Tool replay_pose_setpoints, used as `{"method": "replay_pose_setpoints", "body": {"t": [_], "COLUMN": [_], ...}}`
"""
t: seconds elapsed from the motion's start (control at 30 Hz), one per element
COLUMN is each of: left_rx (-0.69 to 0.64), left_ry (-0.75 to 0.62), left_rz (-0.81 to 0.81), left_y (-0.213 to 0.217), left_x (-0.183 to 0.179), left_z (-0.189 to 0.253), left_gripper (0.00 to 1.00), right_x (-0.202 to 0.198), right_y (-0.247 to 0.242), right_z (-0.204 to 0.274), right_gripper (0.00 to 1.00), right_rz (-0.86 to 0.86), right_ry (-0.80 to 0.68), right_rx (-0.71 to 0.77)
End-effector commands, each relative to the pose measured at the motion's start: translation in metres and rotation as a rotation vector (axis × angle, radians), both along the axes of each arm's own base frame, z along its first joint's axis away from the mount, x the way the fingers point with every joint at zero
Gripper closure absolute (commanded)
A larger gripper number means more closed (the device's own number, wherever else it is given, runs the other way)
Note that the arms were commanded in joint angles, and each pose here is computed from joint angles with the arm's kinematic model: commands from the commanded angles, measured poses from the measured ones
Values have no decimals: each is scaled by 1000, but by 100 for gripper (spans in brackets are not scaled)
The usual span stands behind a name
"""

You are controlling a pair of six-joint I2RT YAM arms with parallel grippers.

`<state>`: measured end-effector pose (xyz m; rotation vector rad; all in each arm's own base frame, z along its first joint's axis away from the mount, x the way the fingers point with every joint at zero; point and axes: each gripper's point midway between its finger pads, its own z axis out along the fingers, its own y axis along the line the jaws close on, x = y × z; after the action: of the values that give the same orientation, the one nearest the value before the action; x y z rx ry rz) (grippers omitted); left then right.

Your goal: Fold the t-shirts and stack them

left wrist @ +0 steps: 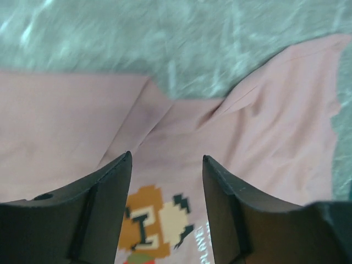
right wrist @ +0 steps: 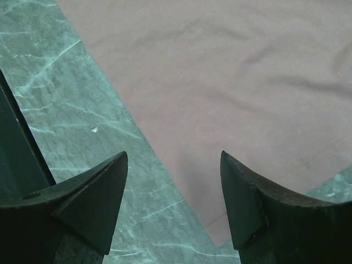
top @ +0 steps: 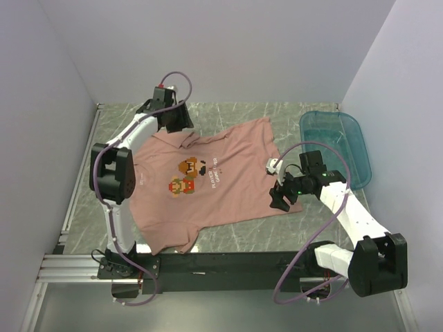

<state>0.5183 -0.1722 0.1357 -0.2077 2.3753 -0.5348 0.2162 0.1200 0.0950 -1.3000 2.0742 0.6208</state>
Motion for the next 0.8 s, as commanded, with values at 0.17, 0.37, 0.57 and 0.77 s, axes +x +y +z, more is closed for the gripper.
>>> {"method": "replay_pose_setpoints", "body": {"t": [0.17, 0.37, 0.57, 0.77], "left_rx": [-95, -128, -146, -151], "left_ry": [7, 97, 117, 153], "left_rz": [159, 180, 199, 206], "left_y": [52, 47, 44, 43], "left_x": [-21, -23, -15, -14], "left_z": [-1, -40, -60, -78], "left_gripper": [54, 57, 57, 58], "right_x": [3, 3, 3, 3], "right_y": [3, 2, 2, 1], "right_z": [12, 11, 10, 8], "right_gripper": [26, 25, 25, 25], "right_rz": [20, 21, 21, 22], "right_ry": [-30, -28, -26, -18], "right_rx": [21, 19, 17, 12]}}
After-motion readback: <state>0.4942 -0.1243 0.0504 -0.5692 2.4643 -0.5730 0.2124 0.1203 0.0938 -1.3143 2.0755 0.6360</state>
